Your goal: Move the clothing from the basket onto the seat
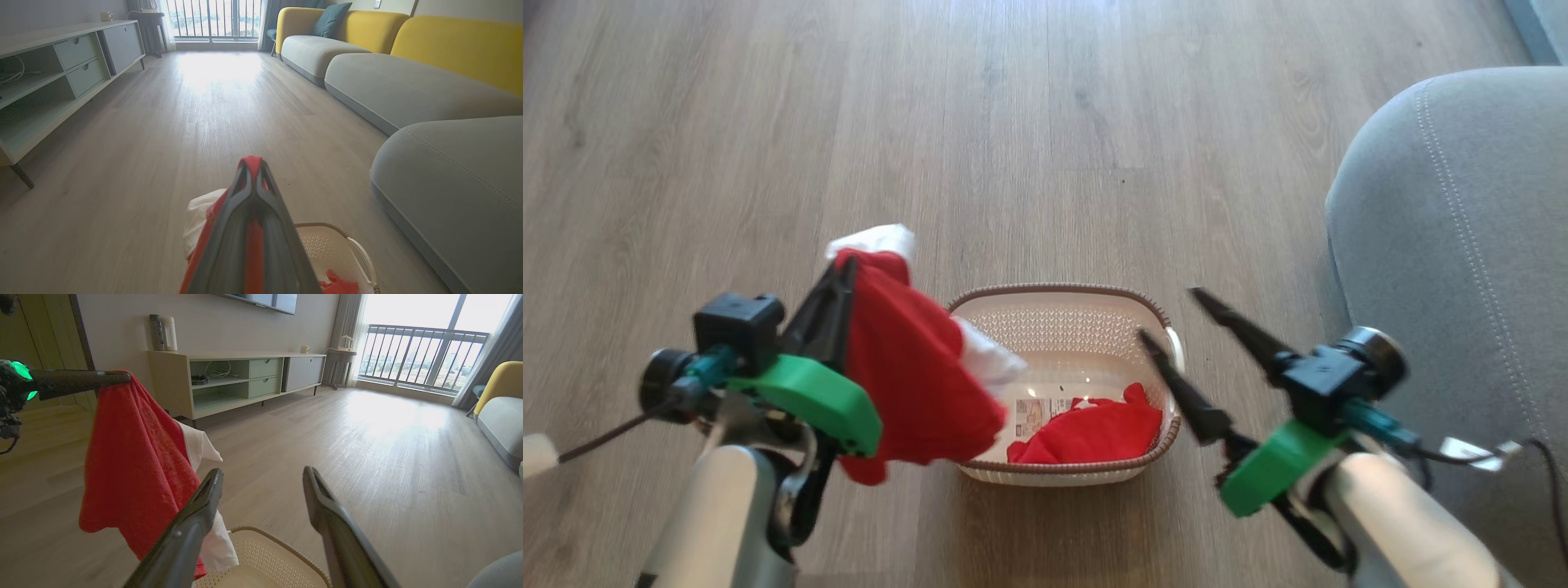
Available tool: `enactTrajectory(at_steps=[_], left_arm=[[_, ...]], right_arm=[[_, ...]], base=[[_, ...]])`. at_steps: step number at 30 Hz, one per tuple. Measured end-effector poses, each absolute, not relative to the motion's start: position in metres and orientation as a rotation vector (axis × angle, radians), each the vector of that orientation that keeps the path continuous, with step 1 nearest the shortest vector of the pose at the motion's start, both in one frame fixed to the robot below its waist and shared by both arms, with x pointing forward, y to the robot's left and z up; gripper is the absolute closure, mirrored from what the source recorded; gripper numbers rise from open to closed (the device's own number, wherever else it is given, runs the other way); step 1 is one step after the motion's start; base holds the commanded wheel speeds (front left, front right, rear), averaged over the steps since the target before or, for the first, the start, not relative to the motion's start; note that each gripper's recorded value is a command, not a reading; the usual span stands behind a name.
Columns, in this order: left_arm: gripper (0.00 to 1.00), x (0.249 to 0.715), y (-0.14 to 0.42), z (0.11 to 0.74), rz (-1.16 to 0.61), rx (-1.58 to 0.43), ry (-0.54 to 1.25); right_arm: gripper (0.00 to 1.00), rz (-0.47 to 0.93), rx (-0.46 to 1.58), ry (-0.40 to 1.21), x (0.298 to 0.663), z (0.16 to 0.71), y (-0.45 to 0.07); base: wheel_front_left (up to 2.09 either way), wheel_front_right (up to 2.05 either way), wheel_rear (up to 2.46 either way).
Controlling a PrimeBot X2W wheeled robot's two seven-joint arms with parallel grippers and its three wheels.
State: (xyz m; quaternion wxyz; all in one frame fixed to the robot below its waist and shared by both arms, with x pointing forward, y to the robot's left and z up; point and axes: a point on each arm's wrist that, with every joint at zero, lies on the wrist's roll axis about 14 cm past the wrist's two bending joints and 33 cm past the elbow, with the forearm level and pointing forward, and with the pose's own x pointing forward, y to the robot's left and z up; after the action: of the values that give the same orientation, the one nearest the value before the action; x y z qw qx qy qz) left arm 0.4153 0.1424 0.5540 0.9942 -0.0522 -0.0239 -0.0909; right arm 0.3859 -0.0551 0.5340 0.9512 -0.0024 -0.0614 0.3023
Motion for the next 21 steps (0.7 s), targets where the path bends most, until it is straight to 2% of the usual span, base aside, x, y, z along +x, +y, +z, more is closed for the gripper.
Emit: enactTrajectory(at_steps=[5, 10, 21], left_arm=[[1.0, 0.414, 0.119, 0.554, -0.248, -0.12, -0.04], [1.0, 0.413, 0.091, 0.564, -0.328, -0.138, -0.064], [1.0, 0.396, 0.048, 0.58, -0.468, -0.148, -0.091]], right_arm=[[0.0, 0.761, -0.013, -0.12, 0.383, 0.537, -0.013], [0.0, 0.848, -0.043, -0.125, 0.387, 0.541, 0.013], [0.0, 0.907, -0.038, -0.066, 0.386, 0.53, 0.034]], base=[[0.0, 0.0, 0.0], [0.0, 0.0, 0.0], [0.0, 0.0, 0.0]])
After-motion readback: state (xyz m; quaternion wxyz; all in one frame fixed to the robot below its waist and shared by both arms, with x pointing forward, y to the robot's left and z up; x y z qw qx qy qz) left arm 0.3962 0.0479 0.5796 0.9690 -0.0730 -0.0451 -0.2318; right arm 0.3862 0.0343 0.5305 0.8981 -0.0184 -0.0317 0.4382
